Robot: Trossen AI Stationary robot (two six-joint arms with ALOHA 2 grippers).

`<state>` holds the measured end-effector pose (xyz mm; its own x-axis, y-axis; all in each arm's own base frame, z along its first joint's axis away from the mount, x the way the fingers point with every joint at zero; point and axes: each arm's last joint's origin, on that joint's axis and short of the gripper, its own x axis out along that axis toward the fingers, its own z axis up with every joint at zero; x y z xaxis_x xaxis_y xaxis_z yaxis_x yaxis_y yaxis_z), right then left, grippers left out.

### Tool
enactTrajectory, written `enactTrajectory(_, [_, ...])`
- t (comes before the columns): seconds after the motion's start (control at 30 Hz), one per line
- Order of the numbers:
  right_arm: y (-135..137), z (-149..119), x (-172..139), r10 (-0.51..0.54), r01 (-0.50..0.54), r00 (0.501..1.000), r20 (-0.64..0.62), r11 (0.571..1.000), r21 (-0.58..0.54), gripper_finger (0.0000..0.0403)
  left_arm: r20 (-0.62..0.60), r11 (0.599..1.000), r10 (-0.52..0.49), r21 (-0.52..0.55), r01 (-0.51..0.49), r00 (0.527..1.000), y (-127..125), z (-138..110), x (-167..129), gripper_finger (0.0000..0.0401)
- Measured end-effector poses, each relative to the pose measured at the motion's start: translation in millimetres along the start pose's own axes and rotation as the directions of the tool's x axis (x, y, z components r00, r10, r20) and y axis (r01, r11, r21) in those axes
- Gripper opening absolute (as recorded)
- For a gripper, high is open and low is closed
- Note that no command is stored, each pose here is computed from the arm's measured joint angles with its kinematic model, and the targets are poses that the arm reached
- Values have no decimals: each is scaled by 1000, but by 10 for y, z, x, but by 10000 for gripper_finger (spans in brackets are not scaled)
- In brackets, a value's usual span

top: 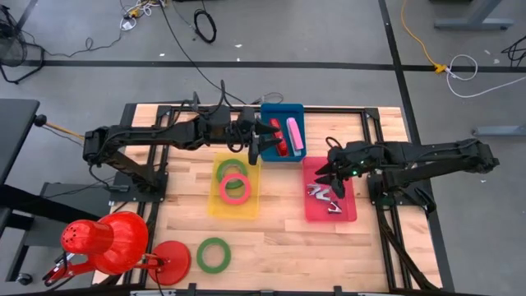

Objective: Pick and place Stapler, Stapler remover, tape
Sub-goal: Put the green tape into the yellow bin

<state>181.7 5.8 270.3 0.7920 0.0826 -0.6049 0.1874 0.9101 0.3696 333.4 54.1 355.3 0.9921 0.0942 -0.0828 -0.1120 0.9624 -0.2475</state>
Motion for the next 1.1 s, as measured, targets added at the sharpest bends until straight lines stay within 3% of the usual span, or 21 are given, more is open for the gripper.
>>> enactTrajectory(0.4, [205,466,-367,-19,49,974,224,990,-130,162,-247,998,66,19,-63,967,23,-148,-172,193])
enactTrajectory(0.67, [298,653,-488,42,28,929,368,983,-182,162,-511,994,106,27,-108,853,37,-407,-285,193])
enactTrajectory(0.87, [302,669,-495,38,45,921,389,978,-202,162,-629,993,111,34,-115,769,-18,-536,-361,193])
enactTrajectory(1.1, [302,668,-495,39,42,921,388,980,-196,162,-712,996,-51,12,86,700,-351,-668,-417,193])
